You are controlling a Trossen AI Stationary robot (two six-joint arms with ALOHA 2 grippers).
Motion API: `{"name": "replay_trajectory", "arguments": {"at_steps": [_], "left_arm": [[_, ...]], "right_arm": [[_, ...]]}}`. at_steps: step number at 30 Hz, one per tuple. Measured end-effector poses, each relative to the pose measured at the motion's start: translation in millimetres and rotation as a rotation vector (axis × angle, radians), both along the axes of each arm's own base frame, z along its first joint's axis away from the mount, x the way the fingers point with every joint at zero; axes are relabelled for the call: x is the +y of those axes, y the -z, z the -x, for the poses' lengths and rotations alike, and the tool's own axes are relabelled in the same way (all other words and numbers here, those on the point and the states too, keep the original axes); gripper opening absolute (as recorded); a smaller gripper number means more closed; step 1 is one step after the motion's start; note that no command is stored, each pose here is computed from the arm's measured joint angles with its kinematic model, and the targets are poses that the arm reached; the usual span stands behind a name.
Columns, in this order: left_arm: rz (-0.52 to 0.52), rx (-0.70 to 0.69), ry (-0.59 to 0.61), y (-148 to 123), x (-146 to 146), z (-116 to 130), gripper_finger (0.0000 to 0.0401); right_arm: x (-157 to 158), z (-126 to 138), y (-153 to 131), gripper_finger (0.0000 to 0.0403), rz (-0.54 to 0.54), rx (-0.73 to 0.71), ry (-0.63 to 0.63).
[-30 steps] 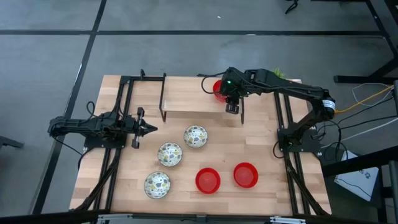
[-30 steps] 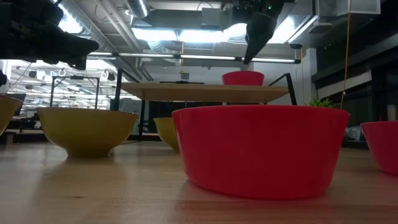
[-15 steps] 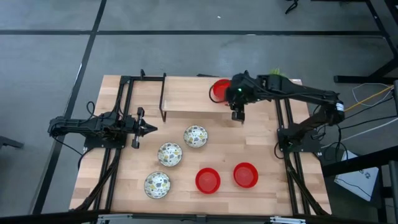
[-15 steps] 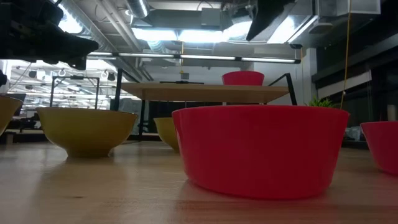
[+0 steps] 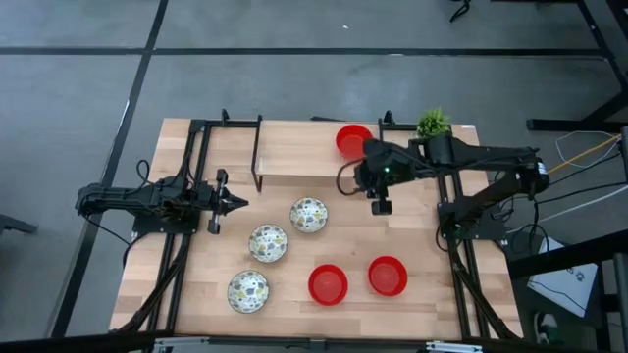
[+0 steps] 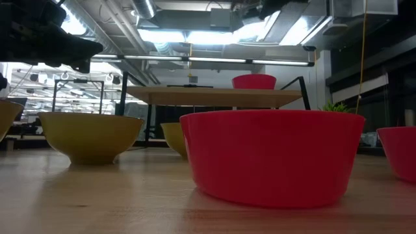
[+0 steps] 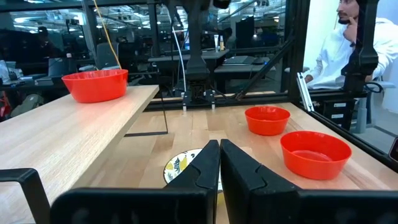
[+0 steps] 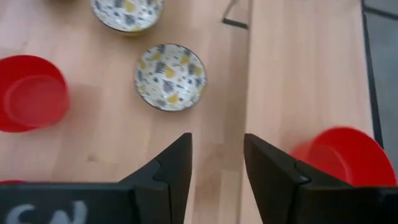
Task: Pick & Place Mini bowls
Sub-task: Stack the right red bowl on top of the red bowl on the shelf
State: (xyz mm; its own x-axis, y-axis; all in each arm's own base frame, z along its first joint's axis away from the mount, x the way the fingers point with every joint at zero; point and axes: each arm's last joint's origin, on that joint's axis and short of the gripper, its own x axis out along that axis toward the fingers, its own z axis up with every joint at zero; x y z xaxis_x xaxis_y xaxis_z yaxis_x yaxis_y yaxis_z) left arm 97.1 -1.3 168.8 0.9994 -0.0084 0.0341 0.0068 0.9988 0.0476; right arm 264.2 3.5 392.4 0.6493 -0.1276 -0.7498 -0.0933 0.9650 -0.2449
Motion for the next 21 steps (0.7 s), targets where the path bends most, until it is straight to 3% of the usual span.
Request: {"name": "replay_trajectory", "arguments": {"at_steps": [9, 21], "left_arm": [[0.0, 0.0, 0.0, 0, 0, 0, 0.001], [0.0, 0.0, 0.0, 0, 0, 0, 0.0011]], "right_arm": [[33, -1, -3, 0.0145, -0.06, -0.053, -0.063], [73, 8, -1, 0.0145, -0.165, -0.023, -0.162]]}}
